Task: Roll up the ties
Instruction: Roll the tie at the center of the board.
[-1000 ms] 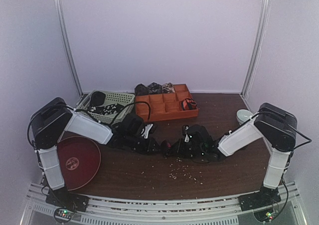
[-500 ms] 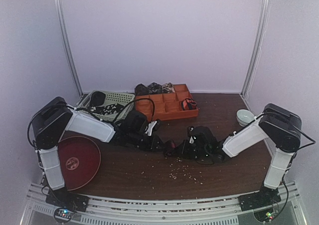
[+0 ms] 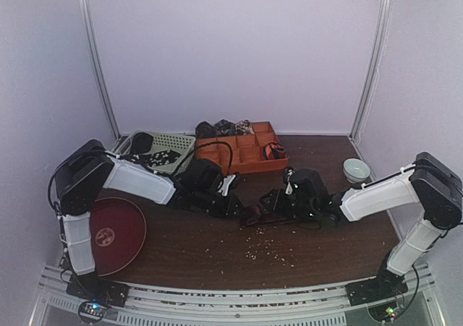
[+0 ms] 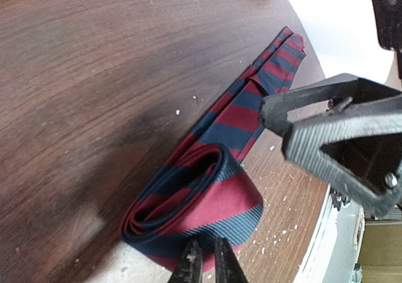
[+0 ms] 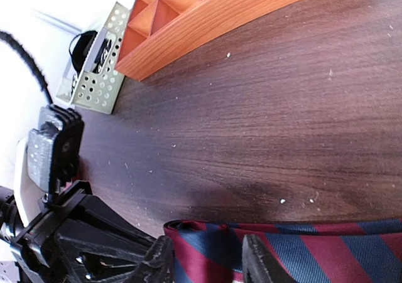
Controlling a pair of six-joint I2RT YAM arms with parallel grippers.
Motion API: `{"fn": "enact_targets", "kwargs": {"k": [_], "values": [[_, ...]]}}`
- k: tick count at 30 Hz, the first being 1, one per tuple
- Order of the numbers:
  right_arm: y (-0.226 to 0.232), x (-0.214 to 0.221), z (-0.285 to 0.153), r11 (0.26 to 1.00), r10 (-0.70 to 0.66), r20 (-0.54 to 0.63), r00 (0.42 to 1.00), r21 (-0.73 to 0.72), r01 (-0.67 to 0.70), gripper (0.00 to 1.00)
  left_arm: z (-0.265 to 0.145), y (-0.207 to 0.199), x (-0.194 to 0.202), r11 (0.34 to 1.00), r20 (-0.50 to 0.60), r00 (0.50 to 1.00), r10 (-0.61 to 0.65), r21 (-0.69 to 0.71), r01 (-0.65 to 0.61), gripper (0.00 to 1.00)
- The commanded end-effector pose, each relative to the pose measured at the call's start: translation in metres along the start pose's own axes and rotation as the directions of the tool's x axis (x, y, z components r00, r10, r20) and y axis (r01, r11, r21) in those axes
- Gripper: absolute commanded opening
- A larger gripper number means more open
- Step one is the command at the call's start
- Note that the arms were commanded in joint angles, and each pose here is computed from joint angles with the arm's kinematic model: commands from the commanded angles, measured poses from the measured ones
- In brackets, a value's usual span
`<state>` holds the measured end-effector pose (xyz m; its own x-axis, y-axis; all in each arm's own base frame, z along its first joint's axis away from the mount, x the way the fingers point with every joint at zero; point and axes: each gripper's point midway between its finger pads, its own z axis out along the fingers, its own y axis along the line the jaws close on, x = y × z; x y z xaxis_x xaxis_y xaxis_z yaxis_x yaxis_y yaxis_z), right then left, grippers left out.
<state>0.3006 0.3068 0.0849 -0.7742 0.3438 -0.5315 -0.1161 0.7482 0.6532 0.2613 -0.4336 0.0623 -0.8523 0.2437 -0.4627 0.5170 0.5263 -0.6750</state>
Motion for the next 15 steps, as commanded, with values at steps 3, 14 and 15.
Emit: {"fn": "enact_targets", "kwargs": {"k": [3, 14, 15], "values": [[-0.006, 0.015, 0.013, 0.997, -0.057, -0.102, 0.993, 0.052, 0.062, 0.43, 0.016, -0.003, 0.003, 0.999, -0.017, 0.999, 0.029, 0.017, -0.029, 0.1], [-0.023, 0.042, 0.025, 0.996, -0.029, -0.193, 0.981, 0.076, 0.045, 0.29, 0.008, 0.007, -0.005, 0.997, 0.013, 0.999, 0.039, -0.07, -0.038, 0.09], [-0.022, 0.044, 0.026, 0.997, -0.025, -0.198, 0.98, 0.072, 0.04, 0.27, 0.004, 0.01, -0.007, 0.995, 0.022, 0.999, 0.037, -0.093, -0.035, 0.09]]}}
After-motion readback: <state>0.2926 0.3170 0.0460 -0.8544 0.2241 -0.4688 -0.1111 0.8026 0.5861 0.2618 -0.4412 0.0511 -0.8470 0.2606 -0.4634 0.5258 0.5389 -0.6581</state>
